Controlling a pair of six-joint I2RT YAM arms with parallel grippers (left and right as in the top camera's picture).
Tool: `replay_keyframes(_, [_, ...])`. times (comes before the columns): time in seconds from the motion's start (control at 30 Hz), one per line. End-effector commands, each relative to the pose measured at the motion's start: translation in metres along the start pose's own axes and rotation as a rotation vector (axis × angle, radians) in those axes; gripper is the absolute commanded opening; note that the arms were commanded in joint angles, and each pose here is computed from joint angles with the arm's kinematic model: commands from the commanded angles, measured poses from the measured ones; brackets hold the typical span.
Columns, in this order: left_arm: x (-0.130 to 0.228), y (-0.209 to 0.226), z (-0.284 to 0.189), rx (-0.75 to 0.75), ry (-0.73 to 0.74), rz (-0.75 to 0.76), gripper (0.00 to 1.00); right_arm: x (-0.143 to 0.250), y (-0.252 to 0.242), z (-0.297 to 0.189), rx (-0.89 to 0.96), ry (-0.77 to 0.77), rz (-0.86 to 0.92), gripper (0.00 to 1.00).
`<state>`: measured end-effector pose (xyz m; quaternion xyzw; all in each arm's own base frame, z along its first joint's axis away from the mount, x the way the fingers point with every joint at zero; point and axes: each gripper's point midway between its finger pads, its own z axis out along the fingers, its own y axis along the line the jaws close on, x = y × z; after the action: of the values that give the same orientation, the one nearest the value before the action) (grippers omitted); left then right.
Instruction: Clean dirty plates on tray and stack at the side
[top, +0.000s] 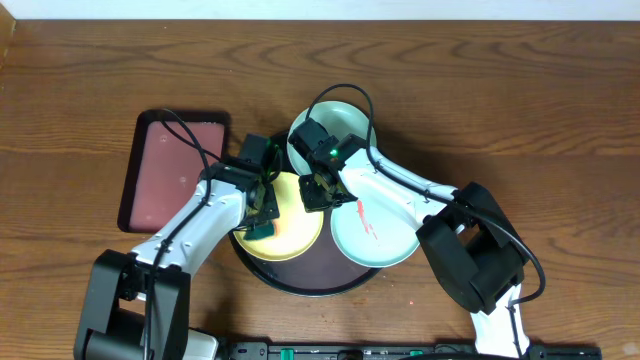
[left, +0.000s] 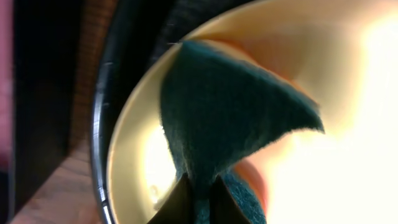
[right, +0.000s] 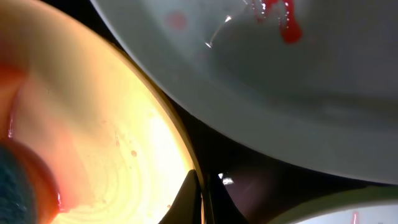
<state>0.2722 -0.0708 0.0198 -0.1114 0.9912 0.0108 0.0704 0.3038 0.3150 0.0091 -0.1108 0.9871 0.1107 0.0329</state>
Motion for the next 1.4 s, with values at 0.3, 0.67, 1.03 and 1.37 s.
replay_keyframes(0.3, [-0.060,-0.006,-0.060,0.161,-0.116,-0.004,0.07,-0.003,-0.006,0.004,0.015,0.006,-0.004,0.01])
replay_keyframes(0.67, [-0.102,0.031,-0.125,0.173,-0.314,-0.124,0.08,-0.015,0.018,-0.057,-0.051,-0.081,-0.165,0.01])
replay_keyframes(1.03, [-0.108,0.091,-0.118,0.067,-0.306,-0.276,0.07,-0.014,0.000,-0.114,0.225,-0.260,-0.261,0.01])
replay_keyframes(1.37, [-0.110,0.114,-0.118,0.048,-0.311,-0.340,0.07,-0.031,-0.009,-0.190,0.618,-0.607,-0.313,0.01])
